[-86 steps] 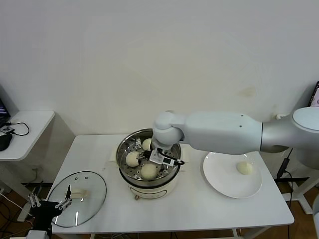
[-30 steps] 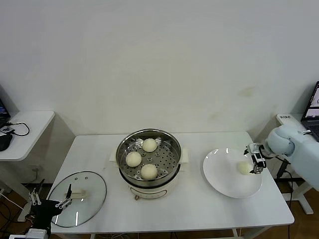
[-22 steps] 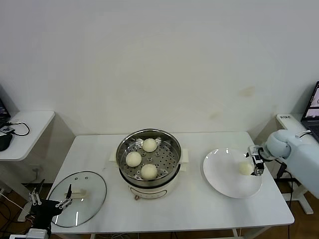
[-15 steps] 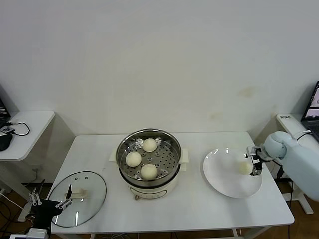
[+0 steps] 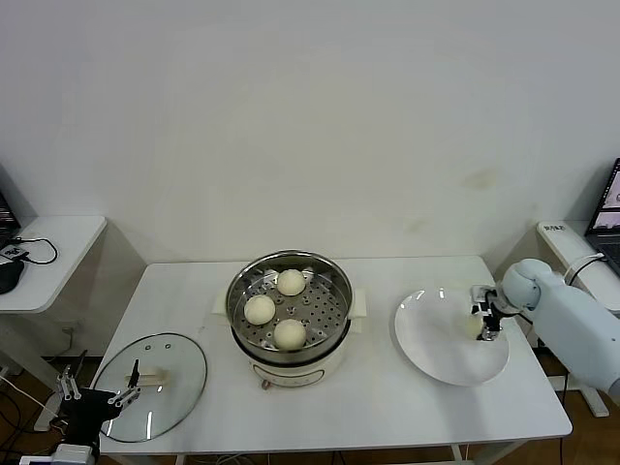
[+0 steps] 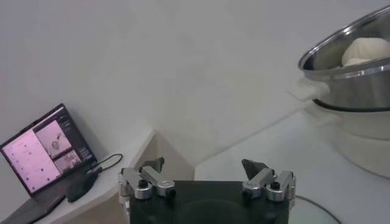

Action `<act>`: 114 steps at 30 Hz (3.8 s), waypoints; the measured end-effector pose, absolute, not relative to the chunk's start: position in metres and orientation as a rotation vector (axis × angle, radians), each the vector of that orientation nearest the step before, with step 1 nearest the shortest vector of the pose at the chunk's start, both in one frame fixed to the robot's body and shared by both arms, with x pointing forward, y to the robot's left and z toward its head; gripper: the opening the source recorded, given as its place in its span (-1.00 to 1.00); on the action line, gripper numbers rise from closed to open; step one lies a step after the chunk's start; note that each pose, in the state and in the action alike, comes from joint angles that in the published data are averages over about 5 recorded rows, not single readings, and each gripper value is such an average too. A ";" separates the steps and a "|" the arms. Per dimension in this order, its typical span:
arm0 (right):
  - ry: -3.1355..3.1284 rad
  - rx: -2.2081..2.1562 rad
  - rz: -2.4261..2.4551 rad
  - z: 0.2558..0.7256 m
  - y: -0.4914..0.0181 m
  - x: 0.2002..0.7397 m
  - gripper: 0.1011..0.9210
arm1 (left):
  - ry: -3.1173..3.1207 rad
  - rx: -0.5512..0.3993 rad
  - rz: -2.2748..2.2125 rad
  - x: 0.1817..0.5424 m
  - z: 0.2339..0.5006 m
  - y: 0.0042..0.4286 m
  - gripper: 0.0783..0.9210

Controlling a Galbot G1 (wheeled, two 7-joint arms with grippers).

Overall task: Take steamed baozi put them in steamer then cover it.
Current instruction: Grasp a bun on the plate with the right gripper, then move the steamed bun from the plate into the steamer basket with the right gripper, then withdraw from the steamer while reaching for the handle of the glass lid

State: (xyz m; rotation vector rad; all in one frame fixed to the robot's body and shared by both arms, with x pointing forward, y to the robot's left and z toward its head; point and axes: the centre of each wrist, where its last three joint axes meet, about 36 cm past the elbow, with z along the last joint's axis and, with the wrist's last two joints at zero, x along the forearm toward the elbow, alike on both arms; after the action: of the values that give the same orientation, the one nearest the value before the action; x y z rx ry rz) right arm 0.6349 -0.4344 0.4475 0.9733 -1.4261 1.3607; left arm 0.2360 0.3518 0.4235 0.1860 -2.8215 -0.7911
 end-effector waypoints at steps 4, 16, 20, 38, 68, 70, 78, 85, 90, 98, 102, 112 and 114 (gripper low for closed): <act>-1.427 0.972 1.353 0.452 -0.434 0.637 0.25 | -2.823 0.188 -0.792 0.236 0.424 0.352 0.77; -1.450 0.981 1.385 0.521 -0.429 0.640 0.22 | -2.837 0.185 -0.783 0.239 0.425 0.349 0.77; -1.475 0.993 1.411 0.557 -0.420 0.639 0.22 | -2.837 0.182 -0.785 0.239 0.425 0.350 0.77; -1.637 1.241 1.531 0.696 -0.254 0.634 0.26 | -2.839 0.189 -0.778 0.245 0.420 0.353 0.77; -1.520 1.356 1.398 0.610 -0.065 0.623 0.26 | -2.852 0.219 -0.772 0.245 0.425 0.354 0.77; -1.511 1.349 1.398 0.604 -0.065 0.623 0.26 | -2.852 0.219 -0.774 0.245 0.425 0.354 0.77; -1.488 1.329 1.407 0.586 -0.061 0.622 0.27 | -2.850 0.219 -0.771 0.245 0.424 0.354 0.77; -1.490 1.321 1.407 0.580 -0.061 0.621 0.36 | -2.848 0.220 -0.771 0.244 0.424 0.354 0.77; -1.502 1.322 1.406 0.588 -0.063 0.621 0.66 | -2.849 0.220 -0.773 0.244 0.425 0.354 0.77; -1.579 1.312 1.403 0.623 -0.077 0.621 0.76 | -2.855 0.214 -0.777 0.246 0.426 0.354 0.77; -1.663 1.303 1.392 0.639 -0.089 0.616 0.76 | -2.860 0.214 -0.771 0.248 0.425 0.353 0.77; -2.089 1.248 1.311 0.627 -0.138 0.580 0.76 | -2.878 0.211 -0.744 0.252 0.425 0.354 0.77; -2.205 1.229 1.271 0.617 -0.150 0.570 0.76 | -2.881 0.211 -0.738 0.252 0.424 0.353 0.77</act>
State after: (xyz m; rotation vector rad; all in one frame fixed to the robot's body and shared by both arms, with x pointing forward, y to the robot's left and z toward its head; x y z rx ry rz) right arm 0.5700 -0.1503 0.6171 1.2290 -2.2051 1.2713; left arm 0.2524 0.3531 0.4240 0.2112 -2.8813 -0.7382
